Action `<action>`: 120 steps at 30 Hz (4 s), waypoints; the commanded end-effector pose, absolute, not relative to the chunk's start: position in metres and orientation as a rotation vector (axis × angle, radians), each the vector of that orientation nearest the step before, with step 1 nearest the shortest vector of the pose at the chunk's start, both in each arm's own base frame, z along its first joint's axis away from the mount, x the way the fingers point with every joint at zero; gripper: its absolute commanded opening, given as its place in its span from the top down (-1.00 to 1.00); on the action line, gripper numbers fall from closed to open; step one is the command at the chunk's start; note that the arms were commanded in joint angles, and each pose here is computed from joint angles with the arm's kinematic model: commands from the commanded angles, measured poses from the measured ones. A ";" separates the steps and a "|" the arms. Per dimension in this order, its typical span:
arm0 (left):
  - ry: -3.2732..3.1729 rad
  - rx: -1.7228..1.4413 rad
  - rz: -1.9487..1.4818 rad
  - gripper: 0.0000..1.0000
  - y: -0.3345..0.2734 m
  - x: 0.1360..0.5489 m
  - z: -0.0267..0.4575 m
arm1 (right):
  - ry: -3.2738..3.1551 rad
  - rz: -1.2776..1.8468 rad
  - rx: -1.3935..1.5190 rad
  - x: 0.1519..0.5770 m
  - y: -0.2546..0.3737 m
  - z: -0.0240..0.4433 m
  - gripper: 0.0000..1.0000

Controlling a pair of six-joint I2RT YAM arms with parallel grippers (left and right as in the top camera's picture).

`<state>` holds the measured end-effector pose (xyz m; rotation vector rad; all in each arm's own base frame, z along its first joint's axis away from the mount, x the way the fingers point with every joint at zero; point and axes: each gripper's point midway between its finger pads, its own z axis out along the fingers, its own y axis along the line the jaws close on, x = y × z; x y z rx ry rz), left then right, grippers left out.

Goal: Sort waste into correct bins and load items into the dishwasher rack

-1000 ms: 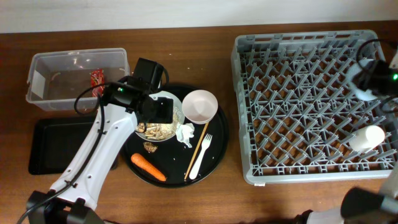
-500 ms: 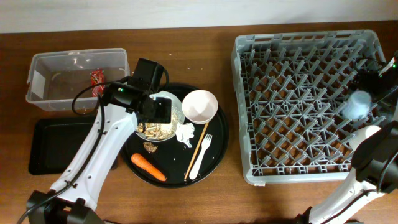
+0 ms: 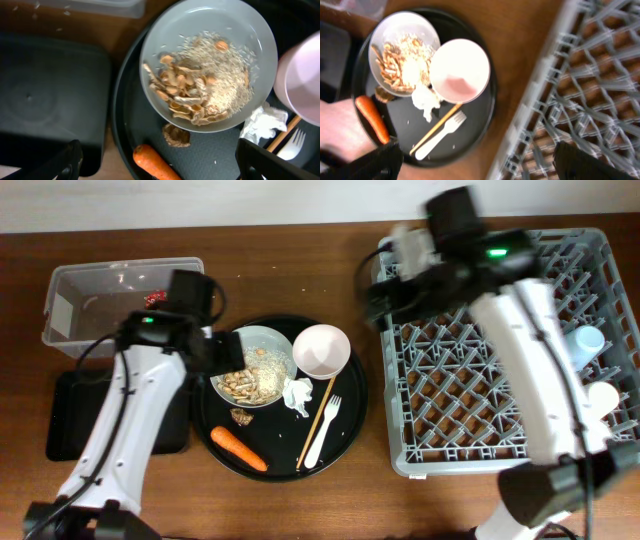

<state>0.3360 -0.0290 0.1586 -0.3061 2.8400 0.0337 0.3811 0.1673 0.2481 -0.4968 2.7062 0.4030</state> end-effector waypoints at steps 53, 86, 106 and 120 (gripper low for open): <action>2.828 -0.486 -0.009 -0.98 0.002 0.328 0.166 | 2.168 -1.425 0.584 0.444 -0.154 0.258 0.92; 2.877 0.022 -0.139 -0.87 -0.120 0.314 0.131 | 2.949 0.251 -0.172 0.310 0.041 0.248 -0.89; 3.080 0.151 -0.173 0.83 -0.166 0.315 0.018 | 2.950 0.251 -0.173 0.310 0.041 0.248 -0.89; 2.262 -0.542 0.071 0.99 0.068 0.449 0.198 | 2.950 0.250 -0.173 0.310 0.041 0.248 -0.89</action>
